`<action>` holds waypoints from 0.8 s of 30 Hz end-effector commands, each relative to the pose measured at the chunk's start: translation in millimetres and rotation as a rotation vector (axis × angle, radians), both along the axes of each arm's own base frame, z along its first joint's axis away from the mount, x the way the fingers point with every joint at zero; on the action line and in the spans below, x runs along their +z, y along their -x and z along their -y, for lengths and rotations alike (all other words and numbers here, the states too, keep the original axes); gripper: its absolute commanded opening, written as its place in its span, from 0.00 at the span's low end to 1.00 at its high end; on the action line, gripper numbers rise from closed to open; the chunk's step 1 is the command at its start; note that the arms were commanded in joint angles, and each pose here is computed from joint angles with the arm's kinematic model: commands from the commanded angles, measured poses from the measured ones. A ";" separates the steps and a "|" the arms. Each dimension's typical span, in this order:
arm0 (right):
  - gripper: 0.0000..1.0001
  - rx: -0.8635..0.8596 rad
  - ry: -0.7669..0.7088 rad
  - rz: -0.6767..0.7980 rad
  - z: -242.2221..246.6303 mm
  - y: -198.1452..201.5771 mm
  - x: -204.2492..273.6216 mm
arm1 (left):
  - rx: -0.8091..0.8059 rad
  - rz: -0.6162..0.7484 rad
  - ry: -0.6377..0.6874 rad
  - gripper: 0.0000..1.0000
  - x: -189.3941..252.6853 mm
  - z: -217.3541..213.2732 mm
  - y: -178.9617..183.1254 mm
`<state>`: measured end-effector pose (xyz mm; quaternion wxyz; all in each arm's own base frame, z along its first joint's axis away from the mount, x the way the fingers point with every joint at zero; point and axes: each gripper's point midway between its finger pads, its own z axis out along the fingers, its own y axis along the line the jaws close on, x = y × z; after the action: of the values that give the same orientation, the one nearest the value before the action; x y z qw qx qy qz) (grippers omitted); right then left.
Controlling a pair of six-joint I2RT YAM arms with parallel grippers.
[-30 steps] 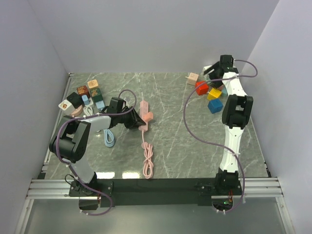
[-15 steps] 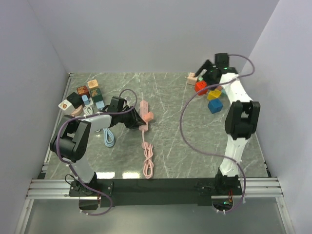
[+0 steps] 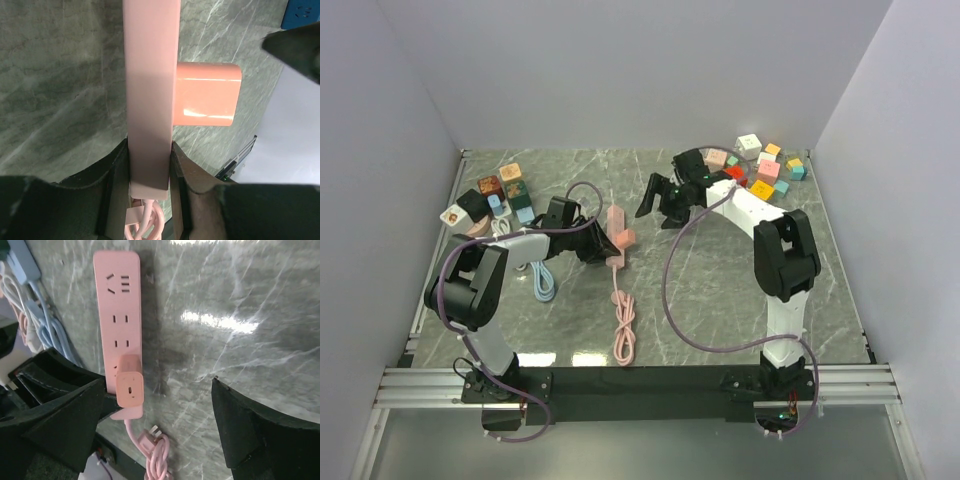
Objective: Pull the plug off the socket
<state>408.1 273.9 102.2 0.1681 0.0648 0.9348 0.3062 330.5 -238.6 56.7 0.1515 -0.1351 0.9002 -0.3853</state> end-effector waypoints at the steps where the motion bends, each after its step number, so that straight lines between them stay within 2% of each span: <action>1: 0.92 0.058 -0.069 -0.001 -24.7 5.7 1.7 | 0.037 -0.008 0.003 0.01 0.4 -1.5 -2.4; 6: 0.88 0.112 -0.114 -0.038 -56.1 21.9 -6.5 | 0.044 -0.025 0.004 0.01 -3.7 -2.2 2.1; 12: 0.77 0.150 -0.102 -0.086 -76.1 35.1 -19.2 | 0.049 -0.015 0.011 0.01 -5.7 -1.8 0.7; 15: 0.68 0.163 -0.082 -0.114 -75.8 44.0 -31.5 | 0.056 -0.016 0.014 0.01 -7.4 -2.6 1.1; 16: 0.59 0.165 -0.084 -0.119 -75.4 46.0 -33.4 | 0.058 -0.020 0.014 0.01 -8.5 -2.8 2.0; 18: 0.51 0.170 -0.083 -0.132 -74.8 50.1 -40.5 | 0.059 -0.019 0.013 0.01 -9.2 -3.1 2.2; 19: 0.43 0.170 -0.084 -0.133 -75.0 50.2 -41.3 | 0.057 -0.019 0.014 0.01 -9.1 -3.0 2.4; 21: 0.33 0.165 -0.084 -0.118 -74.9 45.3 -39.3 | 0.057 -0.022 0.015 0.01 -10.5 -2.9 3.0; 22: 0.22 0.162 -0.082 -0.111 -74.7 42.8 -38.5 | 0.056 -0.029 0.011 0.01 -13.0 -3.6 4.6; 24: 0.12 0.160 -0.082 -0.092 -74.0 34.9 -30.6 | 0.055 -0.031 0.009 0.01 -13.8 -3.9 5.4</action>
<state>357.4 348.3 59.5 0.0706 0.0182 0.9337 0.3506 331.1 -239.7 52.5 0.1611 -0.1477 0.8915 -0.3968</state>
